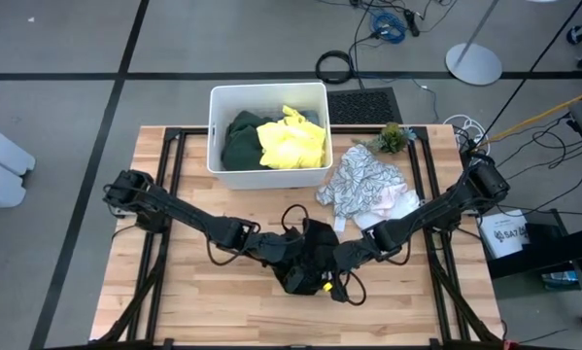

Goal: Fold laundry
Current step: Fold the black underwear

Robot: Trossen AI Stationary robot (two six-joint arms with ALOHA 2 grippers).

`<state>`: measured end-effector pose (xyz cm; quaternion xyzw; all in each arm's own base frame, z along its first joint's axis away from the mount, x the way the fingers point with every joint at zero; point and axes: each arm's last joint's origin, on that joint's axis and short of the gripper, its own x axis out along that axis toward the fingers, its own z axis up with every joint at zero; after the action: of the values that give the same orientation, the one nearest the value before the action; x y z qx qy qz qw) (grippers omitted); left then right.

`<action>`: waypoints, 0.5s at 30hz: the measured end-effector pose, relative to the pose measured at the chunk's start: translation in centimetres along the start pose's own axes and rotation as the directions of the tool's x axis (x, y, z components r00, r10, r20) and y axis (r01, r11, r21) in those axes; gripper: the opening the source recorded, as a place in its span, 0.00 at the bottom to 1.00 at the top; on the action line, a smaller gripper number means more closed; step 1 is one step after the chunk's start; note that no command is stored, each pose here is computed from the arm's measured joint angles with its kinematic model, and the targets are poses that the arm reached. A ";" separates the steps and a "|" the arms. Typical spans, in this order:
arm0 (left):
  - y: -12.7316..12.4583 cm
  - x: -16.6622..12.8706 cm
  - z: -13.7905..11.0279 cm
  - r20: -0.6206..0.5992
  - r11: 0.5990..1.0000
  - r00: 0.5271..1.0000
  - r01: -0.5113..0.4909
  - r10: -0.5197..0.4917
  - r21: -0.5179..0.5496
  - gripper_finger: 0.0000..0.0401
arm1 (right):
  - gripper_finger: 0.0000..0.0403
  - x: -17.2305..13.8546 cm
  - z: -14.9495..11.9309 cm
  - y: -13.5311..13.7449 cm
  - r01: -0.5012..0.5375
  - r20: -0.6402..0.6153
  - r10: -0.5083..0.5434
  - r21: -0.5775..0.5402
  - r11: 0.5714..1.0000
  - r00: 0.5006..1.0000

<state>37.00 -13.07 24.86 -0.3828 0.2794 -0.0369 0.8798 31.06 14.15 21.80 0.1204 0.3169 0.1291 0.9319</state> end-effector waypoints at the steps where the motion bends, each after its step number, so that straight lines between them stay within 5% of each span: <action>1: 0.0 0.0 0.0 -0.002 1.000 1.000 -0.002 0.002 0.000 0.01 | 0.64 0.1 0.0 0.0 0.001 0.009 -0.001 -0.001 1.000 1.000; 8: 0.5 0.0 -0.5 -0.065 0.999 0.997 -0.048 0.047 -0.021 0.10 | 0.49 0.1 0.1 -0.2 0.069 0.036 -0.068 -0.024 0.997 0.997; 15: 0.4 -0.5 0.0 -0.065 1.000 0.998 -0.023 0.023 -0.004 0.31 | 0.07 0.0 0.1 -0.7 0.086 0.017 -0.086 -0.020 0.996 0.996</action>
<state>36.56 -12.64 24.79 -0.3801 0.3121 -0.0386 0.8698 31.25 13.54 21.64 0.0982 0.3128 0.0912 0.9403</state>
